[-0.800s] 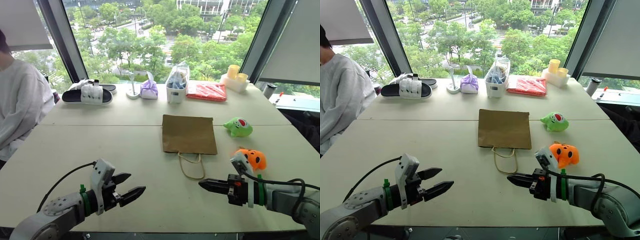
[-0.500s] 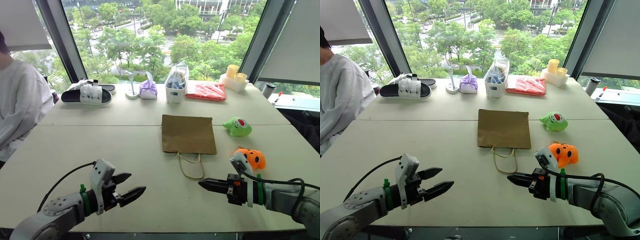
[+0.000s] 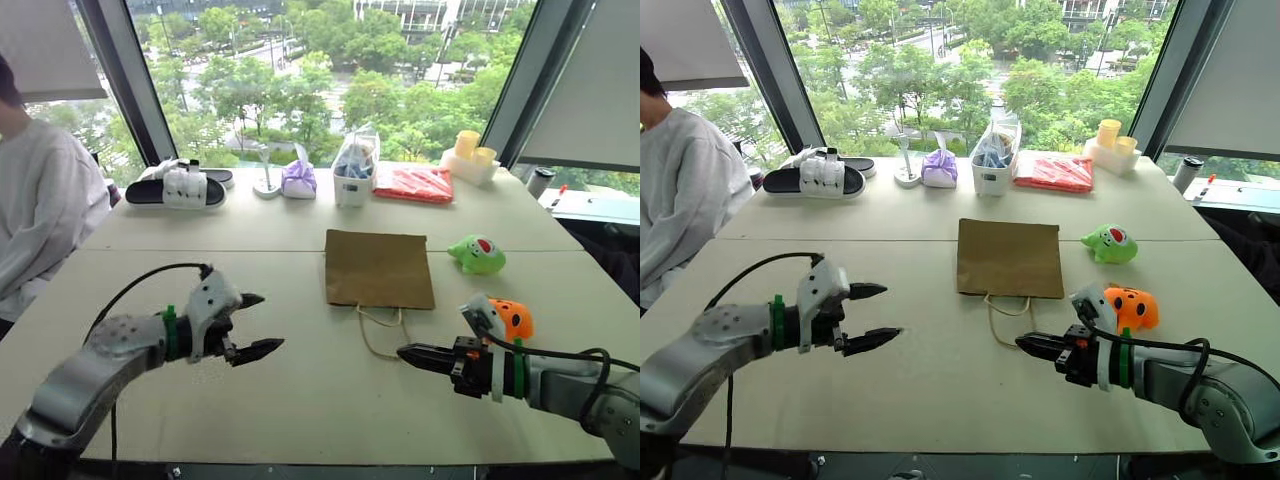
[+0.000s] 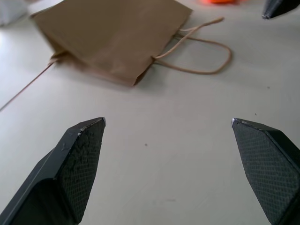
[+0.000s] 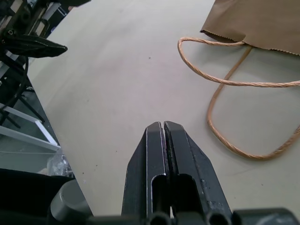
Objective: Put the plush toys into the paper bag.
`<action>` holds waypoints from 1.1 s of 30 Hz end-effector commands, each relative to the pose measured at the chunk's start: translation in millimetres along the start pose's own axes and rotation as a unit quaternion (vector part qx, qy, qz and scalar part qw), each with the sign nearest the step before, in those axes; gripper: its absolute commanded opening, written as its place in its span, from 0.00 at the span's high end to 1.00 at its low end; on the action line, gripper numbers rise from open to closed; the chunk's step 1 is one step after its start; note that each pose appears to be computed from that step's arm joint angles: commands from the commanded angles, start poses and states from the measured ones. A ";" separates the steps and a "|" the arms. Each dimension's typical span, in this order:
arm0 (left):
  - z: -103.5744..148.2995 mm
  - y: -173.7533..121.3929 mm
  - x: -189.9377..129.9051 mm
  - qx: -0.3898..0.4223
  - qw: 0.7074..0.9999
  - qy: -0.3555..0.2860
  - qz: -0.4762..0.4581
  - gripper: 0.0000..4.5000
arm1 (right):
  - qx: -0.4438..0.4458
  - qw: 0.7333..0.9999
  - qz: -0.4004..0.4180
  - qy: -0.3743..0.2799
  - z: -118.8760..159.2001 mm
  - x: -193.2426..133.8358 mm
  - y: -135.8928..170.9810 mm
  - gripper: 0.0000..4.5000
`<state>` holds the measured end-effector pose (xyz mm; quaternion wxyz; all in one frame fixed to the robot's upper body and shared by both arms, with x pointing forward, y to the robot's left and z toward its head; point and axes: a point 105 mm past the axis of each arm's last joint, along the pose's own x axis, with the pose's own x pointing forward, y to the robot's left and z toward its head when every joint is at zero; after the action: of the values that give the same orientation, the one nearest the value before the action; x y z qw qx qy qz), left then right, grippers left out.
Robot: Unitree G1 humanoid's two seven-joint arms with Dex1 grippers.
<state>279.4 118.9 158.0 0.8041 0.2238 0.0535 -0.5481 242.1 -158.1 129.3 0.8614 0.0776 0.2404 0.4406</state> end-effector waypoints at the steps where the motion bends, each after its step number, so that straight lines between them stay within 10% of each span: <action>1: 3.0 1.3 31.8 0.053 0.996 -0.021 -0.069 0.02 | -0.012 1.000 -0.009 -0.027 8.6 -2.7 4.0 1.00; 15: 22.9 7.2 147.9 0.146 0.970 -0.081 -0.178 0.02 | 0.023 0.993 -0.079 -0.085 -7.7 -10.5 18.3 1.00; 24: 23.1 8.0 162.1 0.166 0.968 -0.078 -0.170 0.98 | 0.021 0.991 -0.089 -0.097 -3.5 -14.5 16.5 1.00; 29: 27.8 20.4 165.8 0.133 0.979 -0.090 -0.127 0.99 | 0.016 0.992 -0.080 -0.100 0.7 -10.8 18.6 1.00; 33: 77.1 58.5 158.0 -0.020 0.980 -0.190 -0.048 0.99 | -0.003 0.987 -0.088 -0.134 16.5 4.8 16.7 1.00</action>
<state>372.9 -30.9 147.5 0.7537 0.1563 -0.0371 -0.6372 234.6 -148.9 139.0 0.9153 0.1184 0.1576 0.3513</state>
